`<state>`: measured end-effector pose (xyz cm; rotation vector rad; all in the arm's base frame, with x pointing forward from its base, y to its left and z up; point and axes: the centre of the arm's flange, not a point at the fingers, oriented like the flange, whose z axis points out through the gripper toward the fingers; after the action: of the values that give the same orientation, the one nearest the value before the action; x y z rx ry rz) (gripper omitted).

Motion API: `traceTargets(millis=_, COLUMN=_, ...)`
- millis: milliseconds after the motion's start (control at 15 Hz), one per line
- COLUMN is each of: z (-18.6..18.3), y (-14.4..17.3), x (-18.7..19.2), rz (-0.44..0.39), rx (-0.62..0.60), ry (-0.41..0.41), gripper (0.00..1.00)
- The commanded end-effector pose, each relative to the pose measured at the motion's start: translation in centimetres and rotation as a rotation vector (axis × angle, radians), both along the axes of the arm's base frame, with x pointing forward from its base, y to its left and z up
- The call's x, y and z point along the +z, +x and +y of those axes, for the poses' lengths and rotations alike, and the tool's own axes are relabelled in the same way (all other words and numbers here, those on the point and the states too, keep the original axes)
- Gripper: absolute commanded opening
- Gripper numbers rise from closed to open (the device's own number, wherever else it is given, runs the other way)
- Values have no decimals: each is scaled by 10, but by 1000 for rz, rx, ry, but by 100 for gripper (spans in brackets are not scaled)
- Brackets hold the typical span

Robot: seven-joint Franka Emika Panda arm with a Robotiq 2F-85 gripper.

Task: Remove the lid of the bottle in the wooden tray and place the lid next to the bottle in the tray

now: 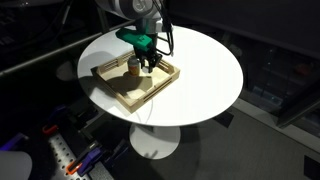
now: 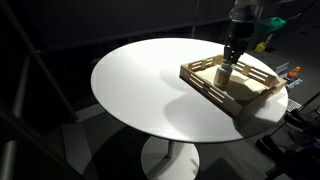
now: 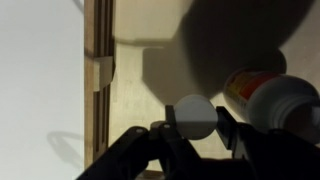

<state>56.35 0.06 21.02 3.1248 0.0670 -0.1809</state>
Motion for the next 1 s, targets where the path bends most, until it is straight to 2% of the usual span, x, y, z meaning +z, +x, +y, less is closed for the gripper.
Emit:
traceTargets(millis=0, z=-8, y=3, x=5, rz=-5, rx=-23, ry=7, gripper=36)
traceTargets(millis=200, z=-12, y=3, x=7, rz=-7, rx=-29, ry=6, gripper=50)
traceTargets(millis=267, z=-13, y=3, x=8, rz=-7, rx=-33, ry=7, gripper=71)
traceTargets(millis=333, z=-14, y=3, x=8, rz=-7, rx=-36, ry=8, gripper=73)
traceTargets(millis=533, z=-15, y=2, x=12, rz=-7, rx=-42, ry=15, gripper=96)
traceTargets(millis=600, z=-16, y=1, x=18, rz=-4, rx=-42, ry=19, gripper=100)
traceTargets(millis=933, z=-28, y=-9, x=64, rz=5, rx=-65, ry=-19, gripper=100)
